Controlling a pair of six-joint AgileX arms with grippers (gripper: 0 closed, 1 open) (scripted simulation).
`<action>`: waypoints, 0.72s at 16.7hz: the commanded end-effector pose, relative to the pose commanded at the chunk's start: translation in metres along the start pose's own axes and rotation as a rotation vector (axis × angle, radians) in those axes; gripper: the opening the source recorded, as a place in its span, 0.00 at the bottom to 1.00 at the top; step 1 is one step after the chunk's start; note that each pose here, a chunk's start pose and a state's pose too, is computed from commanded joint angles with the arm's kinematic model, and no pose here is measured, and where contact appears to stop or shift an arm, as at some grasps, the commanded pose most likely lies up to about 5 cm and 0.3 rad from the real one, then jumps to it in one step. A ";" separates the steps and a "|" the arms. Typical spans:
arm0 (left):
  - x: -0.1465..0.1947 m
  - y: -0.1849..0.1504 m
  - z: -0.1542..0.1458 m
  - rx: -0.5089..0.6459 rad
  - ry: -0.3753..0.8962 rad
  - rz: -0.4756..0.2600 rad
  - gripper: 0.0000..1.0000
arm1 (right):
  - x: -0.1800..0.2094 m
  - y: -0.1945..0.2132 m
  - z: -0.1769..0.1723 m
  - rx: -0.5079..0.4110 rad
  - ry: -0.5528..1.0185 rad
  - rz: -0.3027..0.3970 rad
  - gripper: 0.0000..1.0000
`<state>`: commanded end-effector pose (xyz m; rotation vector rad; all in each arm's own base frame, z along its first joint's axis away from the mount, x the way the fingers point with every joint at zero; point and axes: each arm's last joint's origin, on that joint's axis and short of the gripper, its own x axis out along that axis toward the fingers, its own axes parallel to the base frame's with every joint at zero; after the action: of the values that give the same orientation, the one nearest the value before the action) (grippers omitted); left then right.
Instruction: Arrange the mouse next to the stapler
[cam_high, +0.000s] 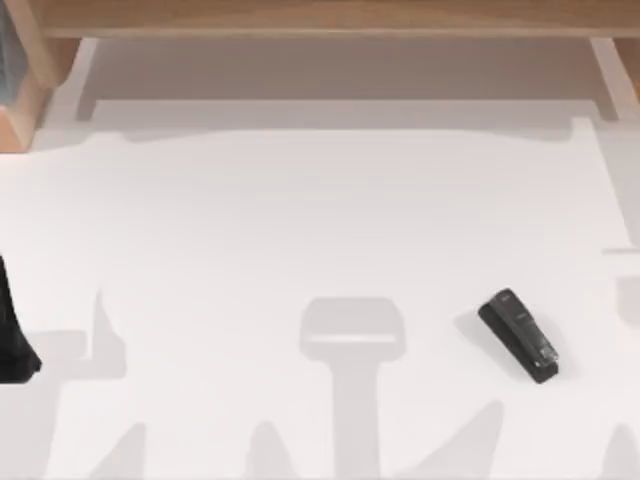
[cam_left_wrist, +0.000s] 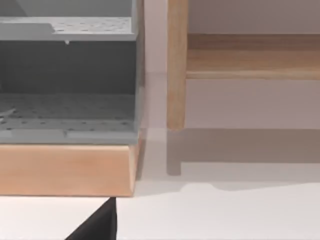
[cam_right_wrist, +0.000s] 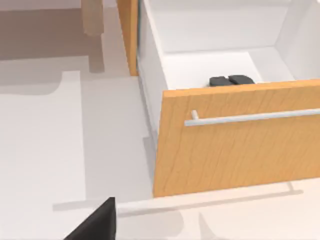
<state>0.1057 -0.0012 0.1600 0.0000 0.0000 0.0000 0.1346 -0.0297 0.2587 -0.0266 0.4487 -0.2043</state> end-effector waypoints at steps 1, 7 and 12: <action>0.000 0.000 0.000 0.000 0.000 0.000 1.00 | 0.005 -0.005 0.022 -0.003 0.071 -0.019 1.00; 0.000 0.000 0.000 0.000 0.000 0.000 1.00 | 0.123 -0.051 0.140 -0.031 0.499 -0.039 1.00; 0.000 0.000 0.000 0.000 0.000 0.000 1.00 | 0.267 -0.078 0.135 -0.081 0.785 0.052 1.00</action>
<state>0.1057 -0.0012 0.1600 0.0000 0.0000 0.0000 0.4136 -0.1632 0.2711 -0.0131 1.2389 -0.1389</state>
